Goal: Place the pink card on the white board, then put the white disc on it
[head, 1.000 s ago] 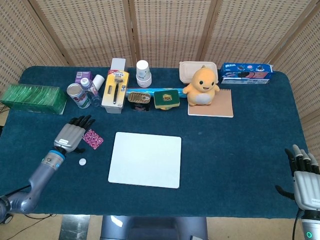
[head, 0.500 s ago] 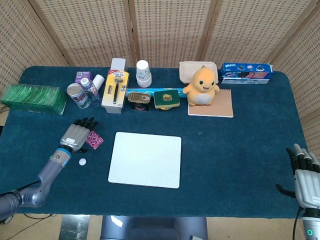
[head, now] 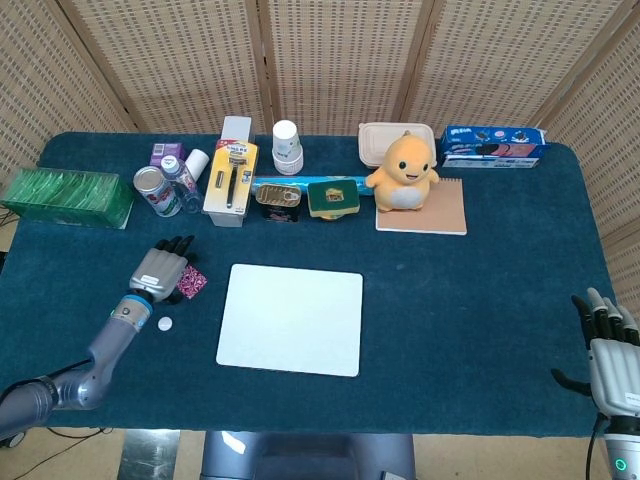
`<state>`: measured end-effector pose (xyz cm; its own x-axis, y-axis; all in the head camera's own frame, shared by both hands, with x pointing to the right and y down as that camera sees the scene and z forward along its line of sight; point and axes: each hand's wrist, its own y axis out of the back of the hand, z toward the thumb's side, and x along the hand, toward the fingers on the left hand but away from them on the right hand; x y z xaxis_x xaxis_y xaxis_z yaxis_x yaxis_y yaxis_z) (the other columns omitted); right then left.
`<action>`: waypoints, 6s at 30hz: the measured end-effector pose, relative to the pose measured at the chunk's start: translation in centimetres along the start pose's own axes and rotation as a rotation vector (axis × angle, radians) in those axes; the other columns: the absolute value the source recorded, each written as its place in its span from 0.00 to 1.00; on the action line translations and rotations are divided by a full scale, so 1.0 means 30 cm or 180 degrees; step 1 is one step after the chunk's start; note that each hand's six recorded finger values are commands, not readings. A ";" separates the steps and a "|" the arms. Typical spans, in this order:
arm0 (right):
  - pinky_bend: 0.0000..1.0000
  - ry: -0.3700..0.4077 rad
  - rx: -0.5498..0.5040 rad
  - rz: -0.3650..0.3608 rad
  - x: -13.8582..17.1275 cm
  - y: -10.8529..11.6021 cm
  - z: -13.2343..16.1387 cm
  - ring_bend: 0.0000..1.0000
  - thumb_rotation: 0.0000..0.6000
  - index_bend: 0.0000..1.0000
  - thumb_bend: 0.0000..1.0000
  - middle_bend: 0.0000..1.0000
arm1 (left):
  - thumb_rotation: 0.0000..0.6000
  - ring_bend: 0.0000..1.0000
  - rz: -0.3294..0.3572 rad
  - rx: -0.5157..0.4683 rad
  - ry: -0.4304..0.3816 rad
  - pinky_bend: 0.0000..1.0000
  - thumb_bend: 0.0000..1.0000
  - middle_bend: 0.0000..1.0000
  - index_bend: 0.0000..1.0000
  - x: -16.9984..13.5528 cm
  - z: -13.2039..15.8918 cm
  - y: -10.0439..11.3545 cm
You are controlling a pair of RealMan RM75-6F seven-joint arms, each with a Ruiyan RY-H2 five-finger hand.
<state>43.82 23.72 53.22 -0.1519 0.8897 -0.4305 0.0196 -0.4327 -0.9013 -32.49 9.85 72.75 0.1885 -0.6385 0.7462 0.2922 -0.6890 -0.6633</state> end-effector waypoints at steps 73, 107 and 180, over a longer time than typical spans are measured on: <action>0.00 -0.0010 -0.0150 0.0127 -0.003 0.008 -0.012 0.00 1.00 0.00 0.00 0.00 | 1.00 0.00 0.0111 -0.0064 -0.0812 0.10 0.17 0.00 0.21 -0.065 0.662 0.208; 0.00 0.0040 -0.0193 0.0179 0.008 0.000 0.003 0.00 1.00 0.01 0.00 0.00 | 1.00 0.00 0.0261 -0.0365 -0.0408 0.10 0.15 0.00 0.14 -0.300 0.147 0.054; 0.00 0.0048 -0.0263 0.0284 0.011 -0.006 0.001 0.00 1.00 0.01 0.00 0.00 | 1.00 0.00 0.0262 -0.0623 -0.0398 0.10 0.25 0.00 0.50 -0.223 0.165 0.048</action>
<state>43.75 24.10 53.24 -0.1310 0.8505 -0.5093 0.1139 -0.4975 -0.8600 -28.68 14.82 67.08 0.3223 -0.6561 0.6824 0.0863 -0.6975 -0.7114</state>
